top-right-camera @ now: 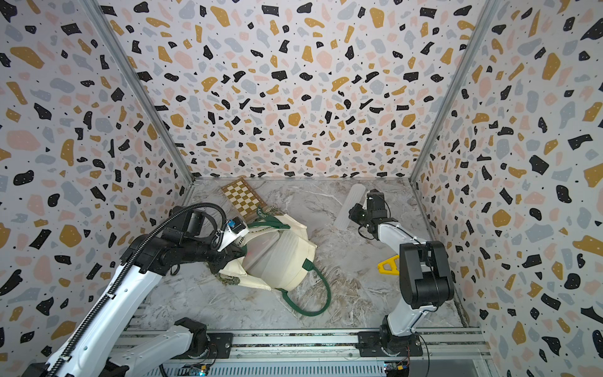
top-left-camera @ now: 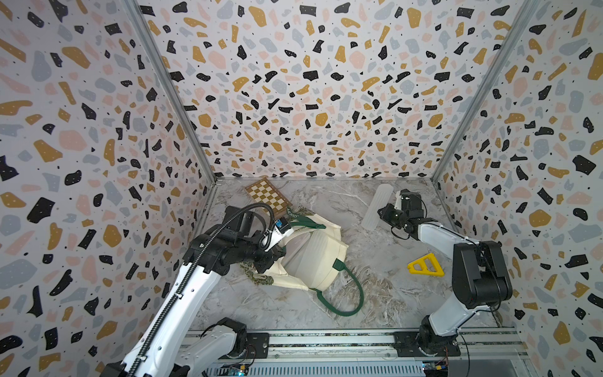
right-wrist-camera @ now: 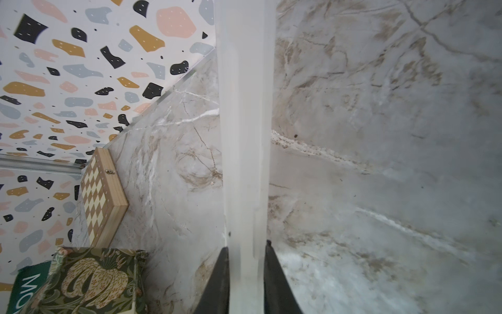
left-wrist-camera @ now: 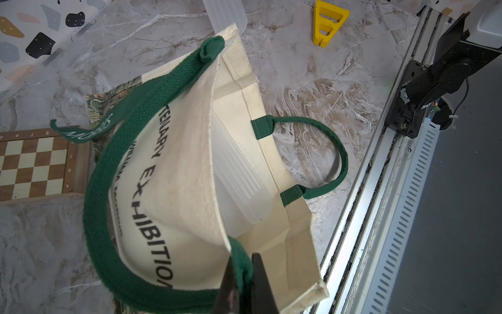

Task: Take out the pencil case from the canvas bag
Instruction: Place the pencil case at the center of the board.

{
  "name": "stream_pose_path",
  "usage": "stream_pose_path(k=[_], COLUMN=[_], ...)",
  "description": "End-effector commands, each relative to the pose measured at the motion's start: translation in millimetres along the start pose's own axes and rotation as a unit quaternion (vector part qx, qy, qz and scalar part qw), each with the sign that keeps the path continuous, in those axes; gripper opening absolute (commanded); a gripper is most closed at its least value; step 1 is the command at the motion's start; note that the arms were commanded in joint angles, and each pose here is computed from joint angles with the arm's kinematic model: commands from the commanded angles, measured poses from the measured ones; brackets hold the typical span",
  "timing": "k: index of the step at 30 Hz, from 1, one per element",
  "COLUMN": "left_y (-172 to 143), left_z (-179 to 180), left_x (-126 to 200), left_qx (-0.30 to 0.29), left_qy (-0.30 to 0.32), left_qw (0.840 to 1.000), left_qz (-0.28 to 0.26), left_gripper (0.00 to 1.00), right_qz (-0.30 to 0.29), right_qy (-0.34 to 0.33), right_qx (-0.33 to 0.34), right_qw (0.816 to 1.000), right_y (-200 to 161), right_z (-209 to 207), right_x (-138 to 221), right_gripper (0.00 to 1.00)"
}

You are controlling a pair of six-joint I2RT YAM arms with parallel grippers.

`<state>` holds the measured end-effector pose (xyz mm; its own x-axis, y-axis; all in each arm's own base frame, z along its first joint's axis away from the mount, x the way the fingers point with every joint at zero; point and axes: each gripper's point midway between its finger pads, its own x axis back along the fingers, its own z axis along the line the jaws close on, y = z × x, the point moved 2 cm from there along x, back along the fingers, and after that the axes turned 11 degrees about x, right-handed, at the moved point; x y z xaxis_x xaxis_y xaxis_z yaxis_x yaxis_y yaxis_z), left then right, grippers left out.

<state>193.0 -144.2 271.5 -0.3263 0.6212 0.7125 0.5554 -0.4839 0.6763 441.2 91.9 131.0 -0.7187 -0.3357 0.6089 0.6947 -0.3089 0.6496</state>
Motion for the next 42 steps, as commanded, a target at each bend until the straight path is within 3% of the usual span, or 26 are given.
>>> stream_pose_path(k=[1,16,25,35,42], left_y=[12,7,10,13,12], left_z=[5,4,1,1,1], left_x=[2,-1,0,1,3], left_qx=[-0.013,0.002,0.002,0.012,0.024], left_qy=[0.012,0.003,-0.005,-0.01,-0.018], left_qw=[0.999,0.999,0.998,0.997,0.996], left_qz=[-0.037,-0.052,-0.06,-0.077,-0.088], left_gripper=[0.0,0.0,0.0,0.0,0.0], right_qz=[-0.029,0.004,0.018,0.026,0.025], right_qy=[0.016,0.002,-0.013,-0.032,-0.027], right_qx=[0.004,-0.04,-0.038,0.001,0.03], right_qw=[0.999,0.999,0.999,0.999,0.999], right_y=[22,4,0,5,-7], right_z=[7,-15,-23,-21,-3], right_x=[2,-41,-51,-36,-12], right_gripper=[0.0,0.0,0.25,0.71,0.82])
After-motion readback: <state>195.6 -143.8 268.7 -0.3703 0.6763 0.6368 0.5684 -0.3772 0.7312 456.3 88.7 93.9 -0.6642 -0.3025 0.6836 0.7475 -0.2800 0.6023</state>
